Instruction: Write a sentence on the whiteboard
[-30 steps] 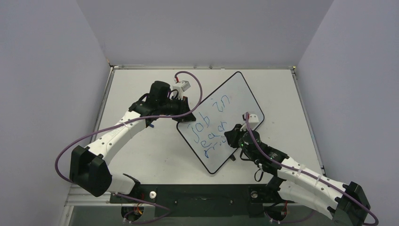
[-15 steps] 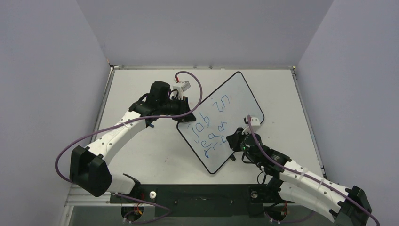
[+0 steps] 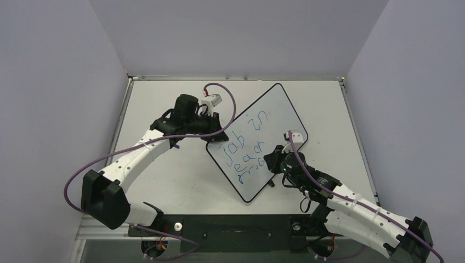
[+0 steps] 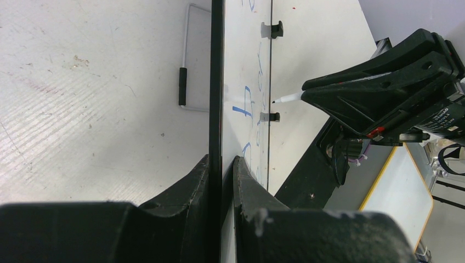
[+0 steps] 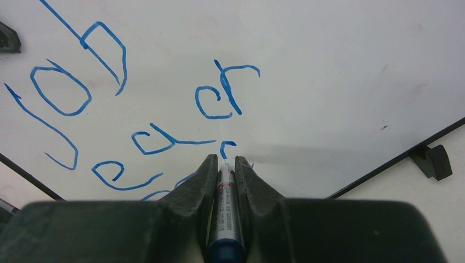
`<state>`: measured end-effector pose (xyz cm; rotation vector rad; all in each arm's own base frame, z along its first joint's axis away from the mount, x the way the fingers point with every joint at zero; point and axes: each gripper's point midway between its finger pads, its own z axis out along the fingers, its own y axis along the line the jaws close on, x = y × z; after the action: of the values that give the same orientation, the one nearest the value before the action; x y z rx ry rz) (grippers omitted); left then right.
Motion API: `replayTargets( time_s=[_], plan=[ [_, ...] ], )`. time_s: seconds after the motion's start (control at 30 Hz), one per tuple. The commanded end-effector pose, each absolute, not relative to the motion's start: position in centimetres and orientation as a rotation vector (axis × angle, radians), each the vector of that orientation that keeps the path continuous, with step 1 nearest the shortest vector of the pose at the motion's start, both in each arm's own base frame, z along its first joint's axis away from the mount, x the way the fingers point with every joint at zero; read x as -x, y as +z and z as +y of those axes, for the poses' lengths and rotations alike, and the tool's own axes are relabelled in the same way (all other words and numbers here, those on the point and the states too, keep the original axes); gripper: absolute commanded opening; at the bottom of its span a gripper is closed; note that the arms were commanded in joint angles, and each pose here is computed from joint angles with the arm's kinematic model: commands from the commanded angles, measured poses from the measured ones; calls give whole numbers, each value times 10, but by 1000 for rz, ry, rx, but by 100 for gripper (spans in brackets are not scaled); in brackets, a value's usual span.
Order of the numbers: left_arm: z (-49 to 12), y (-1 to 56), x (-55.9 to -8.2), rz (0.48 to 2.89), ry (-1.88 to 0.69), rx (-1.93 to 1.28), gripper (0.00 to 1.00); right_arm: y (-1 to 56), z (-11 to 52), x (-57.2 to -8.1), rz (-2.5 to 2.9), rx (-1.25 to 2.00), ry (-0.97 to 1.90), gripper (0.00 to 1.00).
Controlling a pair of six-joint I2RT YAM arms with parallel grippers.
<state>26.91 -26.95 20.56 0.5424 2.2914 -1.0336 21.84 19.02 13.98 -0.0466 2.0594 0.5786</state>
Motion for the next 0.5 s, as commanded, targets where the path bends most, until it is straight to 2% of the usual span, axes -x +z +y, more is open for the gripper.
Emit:
replayTargets(
  time_s=[0.0,0.47],
  plan=[
    [-251,186,-274,2323,-852,-581,0,167,198,-231,1987,41,588,0],
    [-252,186,-274,2322,-853,-582,0,164,199,-241,1986,32,552,0]
  ],
)
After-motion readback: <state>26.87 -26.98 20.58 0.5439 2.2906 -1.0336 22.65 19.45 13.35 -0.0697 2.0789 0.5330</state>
